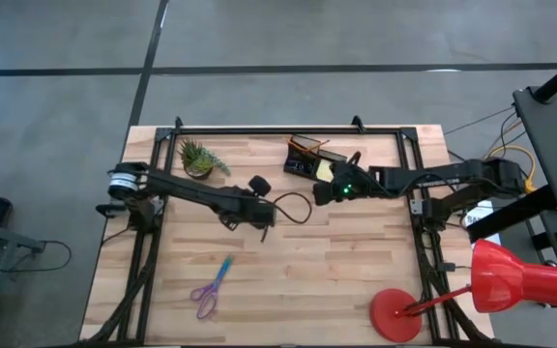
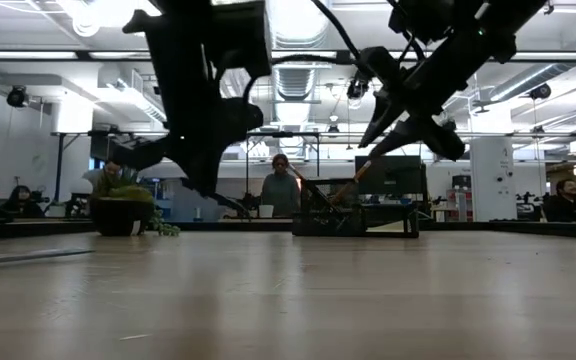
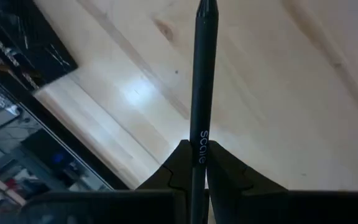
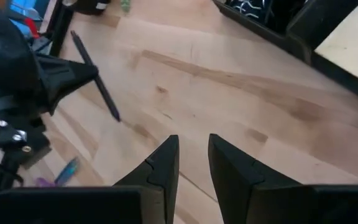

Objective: Pick and place office supplies into organizer
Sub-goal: Put the black pen into the black desk organizer

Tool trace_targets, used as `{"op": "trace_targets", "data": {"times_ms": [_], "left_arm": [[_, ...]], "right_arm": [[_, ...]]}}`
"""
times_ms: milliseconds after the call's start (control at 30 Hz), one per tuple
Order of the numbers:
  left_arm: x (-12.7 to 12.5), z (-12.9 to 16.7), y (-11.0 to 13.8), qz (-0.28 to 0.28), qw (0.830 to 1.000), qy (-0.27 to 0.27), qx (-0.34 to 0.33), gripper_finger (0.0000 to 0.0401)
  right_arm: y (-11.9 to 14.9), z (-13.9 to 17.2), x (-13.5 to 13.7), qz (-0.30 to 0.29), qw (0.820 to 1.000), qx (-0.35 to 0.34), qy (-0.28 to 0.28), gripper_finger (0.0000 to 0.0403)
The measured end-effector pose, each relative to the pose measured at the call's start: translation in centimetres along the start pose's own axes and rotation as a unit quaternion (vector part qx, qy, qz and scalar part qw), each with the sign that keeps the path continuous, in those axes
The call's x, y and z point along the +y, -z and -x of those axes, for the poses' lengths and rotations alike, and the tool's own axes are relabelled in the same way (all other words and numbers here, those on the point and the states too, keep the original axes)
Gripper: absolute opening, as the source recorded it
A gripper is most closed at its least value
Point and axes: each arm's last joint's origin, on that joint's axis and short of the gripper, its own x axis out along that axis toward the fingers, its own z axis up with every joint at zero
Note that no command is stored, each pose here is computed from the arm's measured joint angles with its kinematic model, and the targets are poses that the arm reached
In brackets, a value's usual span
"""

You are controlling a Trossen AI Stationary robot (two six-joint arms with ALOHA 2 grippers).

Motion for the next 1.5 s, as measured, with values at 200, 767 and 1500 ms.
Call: {"op": "trace_targets", "data": {"times_ms": [200, 767, 1500], "left_arm": [[0.3, -0.5, -1.0, 0.018, 1.000, 0.009, 0.002, 0.0039], [1.3, 1.8, -0.2, 0.276, 0.950, 0.142, -0.029, 0.0150], [0.3, 1.0, 6.3, 0.526, 0.789, 0.294, -0.124, 0.0001]], "right_arm": [[-0.2, 0.0, 0.3, 0.010, 1.000, -0.011, -0.020, 0.0077], [-0.3, 0.0, 0.7, 0.043, 0.998, -0.011, -0.043, 0.0077], [1.5, 0.3, 2.1, 0.163, 0.976, 0.059, -0.130, 0.0077]]}}
